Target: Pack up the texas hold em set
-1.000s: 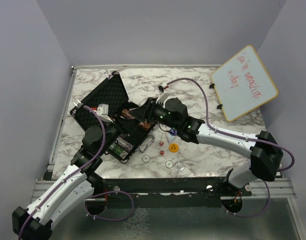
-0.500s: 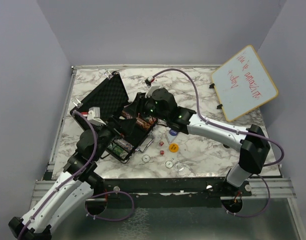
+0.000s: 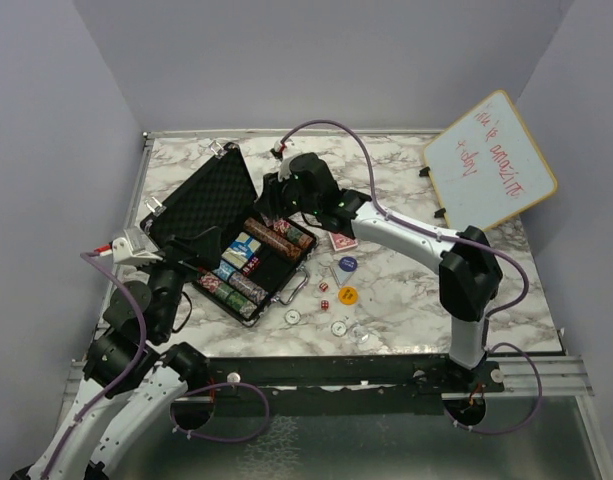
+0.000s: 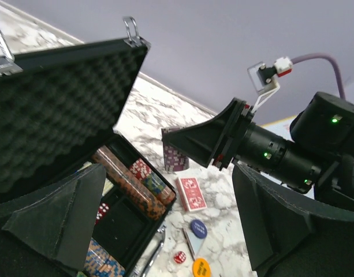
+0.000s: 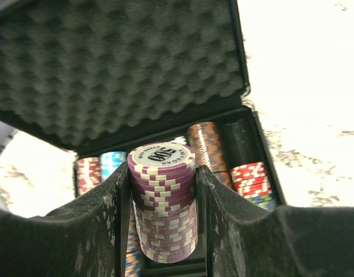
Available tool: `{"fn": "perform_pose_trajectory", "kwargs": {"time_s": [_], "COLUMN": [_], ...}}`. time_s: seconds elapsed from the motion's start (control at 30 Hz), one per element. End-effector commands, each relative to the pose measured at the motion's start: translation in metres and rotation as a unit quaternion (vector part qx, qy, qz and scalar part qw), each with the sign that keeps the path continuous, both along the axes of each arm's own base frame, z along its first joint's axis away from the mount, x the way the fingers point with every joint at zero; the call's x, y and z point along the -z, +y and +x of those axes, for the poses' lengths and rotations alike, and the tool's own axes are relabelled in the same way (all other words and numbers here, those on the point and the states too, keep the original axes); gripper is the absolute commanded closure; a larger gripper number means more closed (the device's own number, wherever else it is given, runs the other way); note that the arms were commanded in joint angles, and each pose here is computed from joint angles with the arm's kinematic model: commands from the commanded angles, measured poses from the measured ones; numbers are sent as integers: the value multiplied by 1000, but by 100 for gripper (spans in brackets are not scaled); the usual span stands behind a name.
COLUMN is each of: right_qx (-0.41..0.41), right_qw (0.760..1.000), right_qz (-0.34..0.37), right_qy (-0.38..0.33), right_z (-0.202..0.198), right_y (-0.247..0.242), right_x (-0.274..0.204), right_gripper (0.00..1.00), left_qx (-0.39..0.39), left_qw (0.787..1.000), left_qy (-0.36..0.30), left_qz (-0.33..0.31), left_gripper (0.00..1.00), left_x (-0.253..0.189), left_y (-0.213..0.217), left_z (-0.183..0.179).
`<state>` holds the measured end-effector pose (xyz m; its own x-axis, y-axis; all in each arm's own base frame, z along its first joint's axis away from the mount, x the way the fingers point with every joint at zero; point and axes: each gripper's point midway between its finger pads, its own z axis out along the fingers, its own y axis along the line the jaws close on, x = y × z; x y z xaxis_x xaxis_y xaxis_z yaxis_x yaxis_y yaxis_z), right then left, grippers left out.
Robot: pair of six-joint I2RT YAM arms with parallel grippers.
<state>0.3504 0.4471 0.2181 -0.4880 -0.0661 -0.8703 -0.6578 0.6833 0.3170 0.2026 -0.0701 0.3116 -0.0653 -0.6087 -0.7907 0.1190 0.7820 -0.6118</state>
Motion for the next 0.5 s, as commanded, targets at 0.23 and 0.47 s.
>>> {"fn": "perform_pose_trajectory", "kwargs": {"time_s": [0.23,0.47], "right_qx": [-126,-141], "right_qw": [988,984], "right_qz": [-74,-98], "right_qy": [-47,-49], "right_z": [52,80], "right_y": [29,35], "right_x": [54,87], "right_gripper": [80,80], "left_qx": [-70,-69], "left_qw": [995,995], "left_qy": [23,39], "left_qz": [59,66], "left_gripper": [1,1], "left_x": [-2,12], "left_y": [18,14], "left_z": [20,24]}}
